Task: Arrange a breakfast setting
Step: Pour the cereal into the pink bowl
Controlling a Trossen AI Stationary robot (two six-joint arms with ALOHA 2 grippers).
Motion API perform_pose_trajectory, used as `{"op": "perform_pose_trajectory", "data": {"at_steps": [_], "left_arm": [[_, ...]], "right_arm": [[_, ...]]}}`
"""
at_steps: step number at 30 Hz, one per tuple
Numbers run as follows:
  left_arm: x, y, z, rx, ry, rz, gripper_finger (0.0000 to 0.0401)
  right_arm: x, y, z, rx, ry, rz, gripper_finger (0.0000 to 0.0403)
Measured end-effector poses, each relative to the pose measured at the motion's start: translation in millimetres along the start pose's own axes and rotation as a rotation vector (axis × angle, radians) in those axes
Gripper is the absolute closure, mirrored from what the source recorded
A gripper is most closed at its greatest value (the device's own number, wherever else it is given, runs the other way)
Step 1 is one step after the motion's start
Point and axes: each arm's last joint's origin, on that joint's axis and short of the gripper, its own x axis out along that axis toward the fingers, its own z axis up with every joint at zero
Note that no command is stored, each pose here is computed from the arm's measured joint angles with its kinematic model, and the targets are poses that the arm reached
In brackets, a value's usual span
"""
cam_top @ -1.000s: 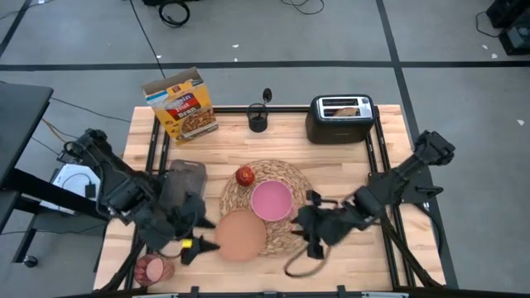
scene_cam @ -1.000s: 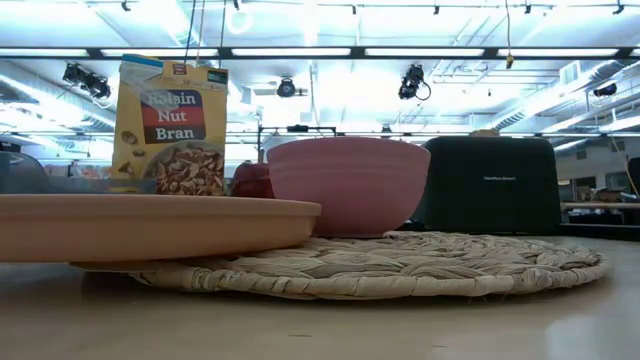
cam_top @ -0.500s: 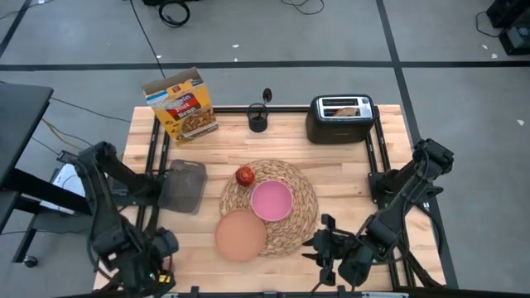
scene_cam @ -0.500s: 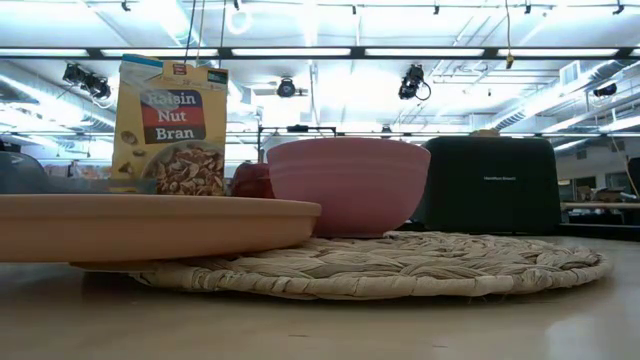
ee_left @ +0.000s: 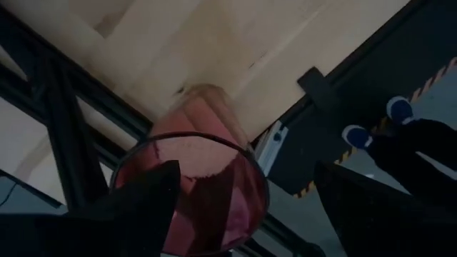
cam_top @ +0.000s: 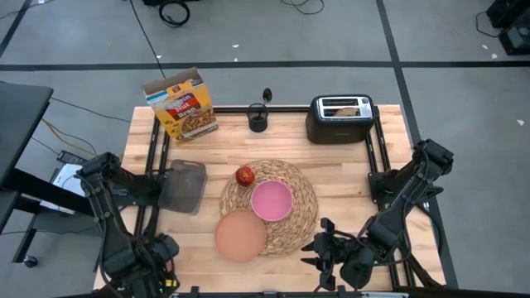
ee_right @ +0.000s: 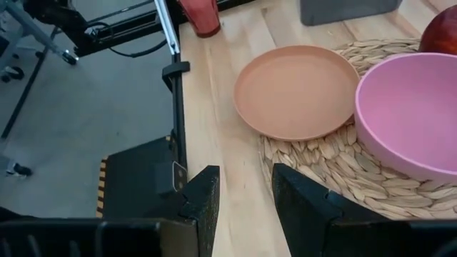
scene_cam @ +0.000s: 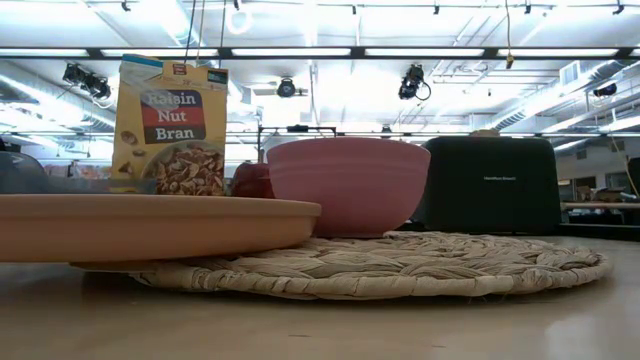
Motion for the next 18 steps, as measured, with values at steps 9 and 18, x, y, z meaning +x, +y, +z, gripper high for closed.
{"op": "perform_pose_trajectory", "data": {"at_steps": [9, 18], "left_arm": [[-0.2, -2.4, -1.0, -0.045, 0.088, -0.001, 0.0074], [-0.3, -4.6, -3.4, -0.099, 0.122, -0.017, 0.0074]], "right_arm": [[-0.2, 1.0, 0.3, 0.005, -0.004, 0.008, 0.0266], [-0.6, 1.4, 0.0, -0.006, 0.003, 0.016, 0.0266]]}}
